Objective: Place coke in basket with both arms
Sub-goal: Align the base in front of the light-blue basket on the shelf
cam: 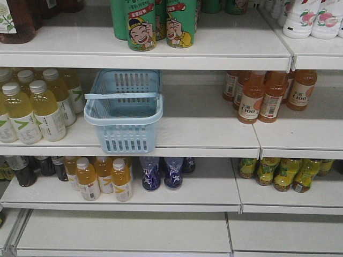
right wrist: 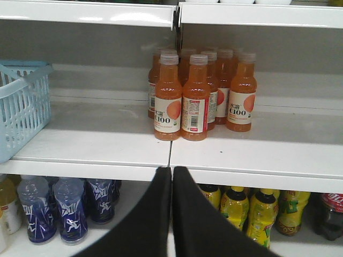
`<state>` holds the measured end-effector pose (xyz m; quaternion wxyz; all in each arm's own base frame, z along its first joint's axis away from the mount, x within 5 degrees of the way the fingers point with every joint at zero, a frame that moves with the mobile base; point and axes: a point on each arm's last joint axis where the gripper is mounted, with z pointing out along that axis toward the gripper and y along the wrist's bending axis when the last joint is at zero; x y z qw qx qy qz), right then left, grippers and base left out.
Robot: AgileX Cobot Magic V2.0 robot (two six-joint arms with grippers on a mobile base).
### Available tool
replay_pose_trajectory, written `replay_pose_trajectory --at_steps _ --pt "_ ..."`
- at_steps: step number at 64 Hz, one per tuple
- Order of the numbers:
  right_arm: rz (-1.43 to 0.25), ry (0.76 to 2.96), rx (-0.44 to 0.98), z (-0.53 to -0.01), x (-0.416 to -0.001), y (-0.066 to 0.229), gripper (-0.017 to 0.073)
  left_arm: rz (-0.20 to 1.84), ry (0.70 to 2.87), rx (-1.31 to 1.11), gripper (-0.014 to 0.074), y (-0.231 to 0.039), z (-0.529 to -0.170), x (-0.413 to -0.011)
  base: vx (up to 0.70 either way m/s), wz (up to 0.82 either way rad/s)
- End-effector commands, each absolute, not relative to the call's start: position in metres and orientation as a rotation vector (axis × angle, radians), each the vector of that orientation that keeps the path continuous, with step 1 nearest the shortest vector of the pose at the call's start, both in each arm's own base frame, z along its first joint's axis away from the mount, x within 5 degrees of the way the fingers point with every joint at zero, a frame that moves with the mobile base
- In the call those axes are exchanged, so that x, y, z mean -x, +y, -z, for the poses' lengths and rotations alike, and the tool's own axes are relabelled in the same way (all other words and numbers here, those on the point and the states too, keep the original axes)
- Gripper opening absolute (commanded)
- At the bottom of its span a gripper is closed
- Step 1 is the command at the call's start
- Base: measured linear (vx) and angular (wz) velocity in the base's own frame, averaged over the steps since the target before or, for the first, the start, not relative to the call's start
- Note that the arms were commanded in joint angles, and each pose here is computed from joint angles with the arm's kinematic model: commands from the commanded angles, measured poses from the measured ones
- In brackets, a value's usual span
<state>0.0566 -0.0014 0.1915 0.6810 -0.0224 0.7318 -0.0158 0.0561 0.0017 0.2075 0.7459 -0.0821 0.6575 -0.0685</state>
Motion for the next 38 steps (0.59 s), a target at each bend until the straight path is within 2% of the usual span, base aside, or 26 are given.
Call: replay_pose_trajectory --at_steps 1,6,10,24,38 --pt "0.04 1.572 0.075 -0.196 -0.056 0.0 -0.0005 0.375 1.287 0.329 -0.0006 0.002 -0.227 -0.051 0.0 0.0" --pt "0.04 1.572 0.075 -0.196 -0.056 0.0 -0.0005 0.644 1.226 0.561 -0.0006 0.003 -0.227 -0.051 0.0 0.0" --pt "0.04 1.572 0.075 -0.196 -0.056 0.0 -0.0005 0.782 1.183 0.679 -0.0006 0.004 -0.226 -0.051 0.0 0.0" --pt "0.04 1.572 0.075 -0.196 -0.056 0.0 -0.0005 0.927 1.085 0.796 -0.0006 0.007 -0.229 -0.05 0.0 0.0" --pt "0.04 1.572 0.075 -0.196 -0.056 0.0 -0.0005 1.371 0.767 1.085 -0.0006 0.013 -0.238 -0.047 0.0 0.0"
